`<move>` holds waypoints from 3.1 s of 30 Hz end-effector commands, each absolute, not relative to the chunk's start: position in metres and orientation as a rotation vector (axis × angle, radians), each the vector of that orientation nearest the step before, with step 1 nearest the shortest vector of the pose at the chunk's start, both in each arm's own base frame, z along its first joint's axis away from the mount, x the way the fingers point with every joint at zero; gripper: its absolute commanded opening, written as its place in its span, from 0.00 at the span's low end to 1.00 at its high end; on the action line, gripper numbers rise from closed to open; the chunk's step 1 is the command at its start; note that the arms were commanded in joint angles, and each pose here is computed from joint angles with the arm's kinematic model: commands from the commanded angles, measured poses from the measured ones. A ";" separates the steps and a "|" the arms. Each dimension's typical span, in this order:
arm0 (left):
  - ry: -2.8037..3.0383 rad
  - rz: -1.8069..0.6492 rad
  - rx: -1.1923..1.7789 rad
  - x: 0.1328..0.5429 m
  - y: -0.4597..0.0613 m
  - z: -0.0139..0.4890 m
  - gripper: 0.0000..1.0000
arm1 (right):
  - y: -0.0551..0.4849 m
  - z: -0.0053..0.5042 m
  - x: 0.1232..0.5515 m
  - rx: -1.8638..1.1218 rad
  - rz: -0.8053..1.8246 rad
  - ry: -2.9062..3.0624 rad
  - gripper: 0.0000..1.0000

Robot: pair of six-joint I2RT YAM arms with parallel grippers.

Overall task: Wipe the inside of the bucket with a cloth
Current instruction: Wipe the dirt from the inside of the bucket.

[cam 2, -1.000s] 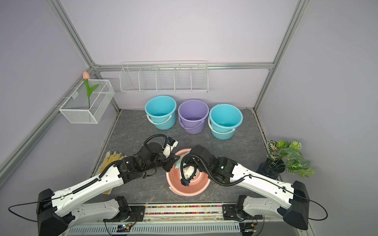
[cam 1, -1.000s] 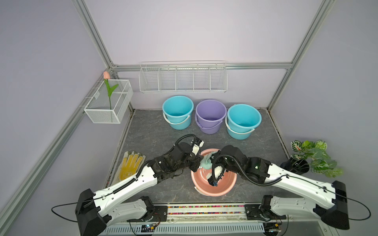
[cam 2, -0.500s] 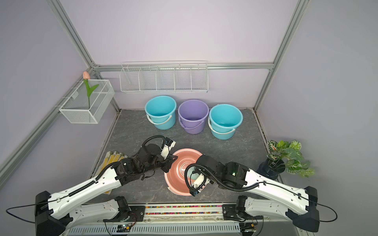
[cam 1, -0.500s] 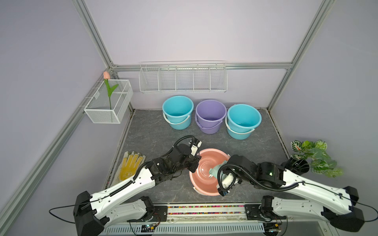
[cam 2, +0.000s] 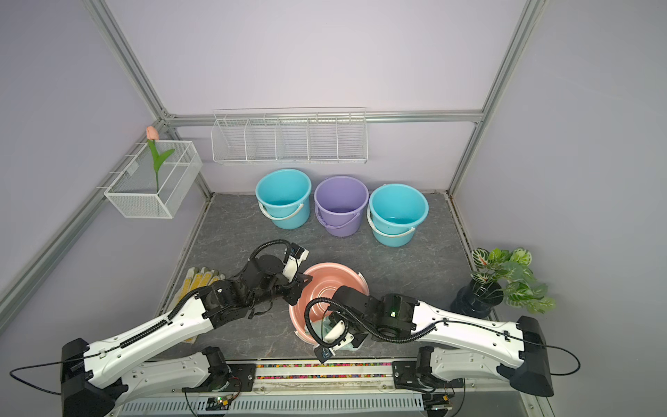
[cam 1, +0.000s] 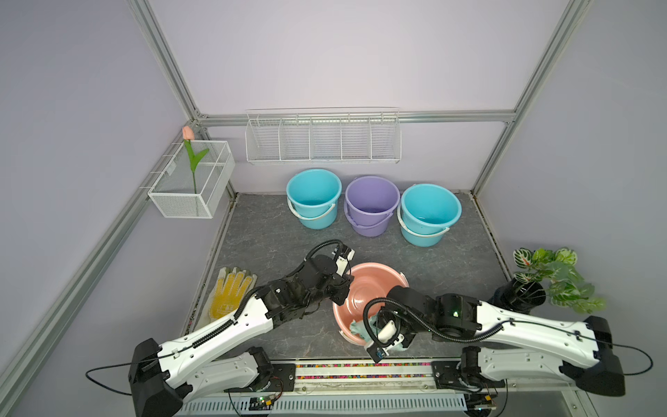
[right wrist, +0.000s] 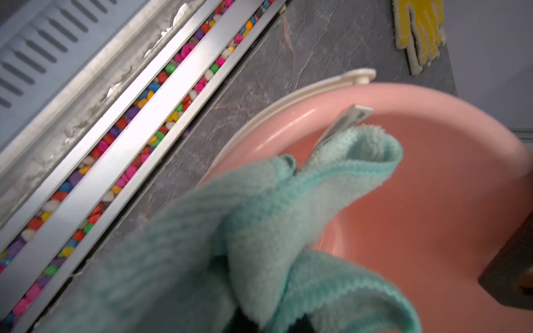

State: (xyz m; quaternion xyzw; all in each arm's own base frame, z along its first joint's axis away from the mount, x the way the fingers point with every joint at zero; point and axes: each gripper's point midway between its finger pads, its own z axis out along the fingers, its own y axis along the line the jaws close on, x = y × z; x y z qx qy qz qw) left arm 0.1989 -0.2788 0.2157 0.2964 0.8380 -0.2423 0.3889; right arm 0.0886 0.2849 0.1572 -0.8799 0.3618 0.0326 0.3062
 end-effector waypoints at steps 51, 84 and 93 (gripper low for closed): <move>2.147 -0.677 0.773 0.198 -0.292 0.212 0.00 | 0.218 0.195 0.201 -2.437 -0.595 0.923 0.07; 2.125 -0.731 0.426 0.214 -0.275 0.243 0.00 | 0.278 0.194 0.104 -2.175 0.291 1.236 0.07; 2.160 -0.775 0.424 0.208 -0.279 0.241 0.00 | 0.300 0.196 0.101 -2.124 0.329 1.238 0.07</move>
